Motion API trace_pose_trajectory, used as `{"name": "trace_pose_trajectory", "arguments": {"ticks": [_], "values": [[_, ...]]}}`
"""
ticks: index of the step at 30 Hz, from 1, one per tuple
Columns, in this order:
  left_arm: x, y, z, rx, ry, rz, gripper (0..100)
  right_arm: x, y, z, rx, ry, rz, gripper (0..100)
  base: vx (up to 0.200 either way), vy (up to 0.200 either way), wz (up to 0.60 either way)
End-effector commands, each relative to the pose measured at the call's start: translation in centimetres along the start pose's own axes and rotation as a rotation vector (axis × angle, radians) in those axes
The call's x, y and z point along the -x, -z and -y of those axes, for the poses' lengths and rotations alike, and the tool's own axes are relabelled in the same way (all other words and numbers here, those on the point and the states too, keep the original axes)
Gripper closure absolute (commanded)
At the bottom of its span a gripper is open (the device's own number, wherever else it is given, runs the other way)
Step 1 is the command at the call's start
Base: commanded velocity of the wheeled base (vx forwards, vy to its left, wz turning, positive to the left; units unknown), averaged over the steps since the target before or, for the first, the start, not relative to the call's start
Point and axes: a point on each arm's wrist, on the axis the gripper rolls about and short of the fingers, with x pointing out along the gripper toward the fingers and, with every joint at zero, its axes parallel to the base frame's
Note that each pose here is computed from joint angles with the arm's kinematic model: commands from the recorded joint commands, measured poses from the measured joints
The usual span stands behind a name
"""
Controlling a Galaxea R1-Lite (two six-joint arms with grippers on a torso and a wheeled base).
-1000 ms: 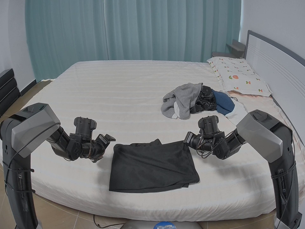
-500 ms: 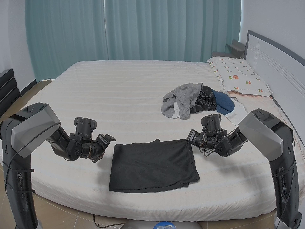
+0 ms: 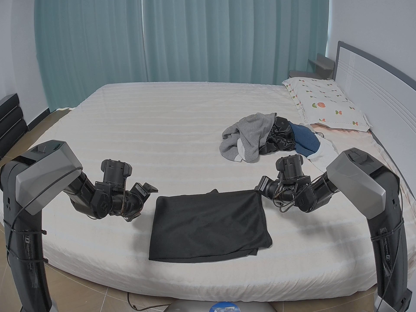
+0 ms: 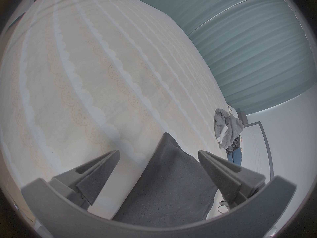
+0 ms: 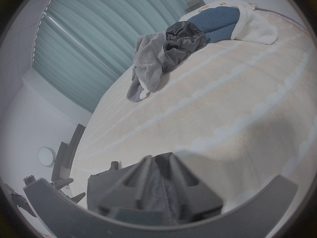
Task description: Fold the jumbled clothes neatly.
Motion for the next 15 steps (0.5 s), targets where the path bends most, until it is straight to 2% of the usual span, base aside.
{"name": "trace_pose_trajectory", "arguments": {"ticks": [1, 4, 11, 15], "values": [[0.0, 0.0, 0.0, 0.001, -0.001, -0.001, 0, 1.1, -0.2, -0.4, -0.001, -0.003, -0.002, 0, 0.000, 0.000, 0.00], [0.0, 0.0, 0.0, 0.001, -0.001, -0.001, 0, 3.0, -0.3, -0.6, -0.005, -0.007, -0.024, 0, 0.000, 0.000, 0.00], [0.0, 0.1, -0.1, 0.001, -0.005, -0.003, 0, 10.2, 3.3, 1.1, -0.007, -0.009, -0.238, 0, 0.000, 0.000, 0.00], [0.0, 0.1, -0.1, 0.001, -0.005, -0.003, 0, 12.3, 5.4, 2.1, -0.002, -0.011, -0.286, 0, 0.000, 0.000, 0.00]]}}
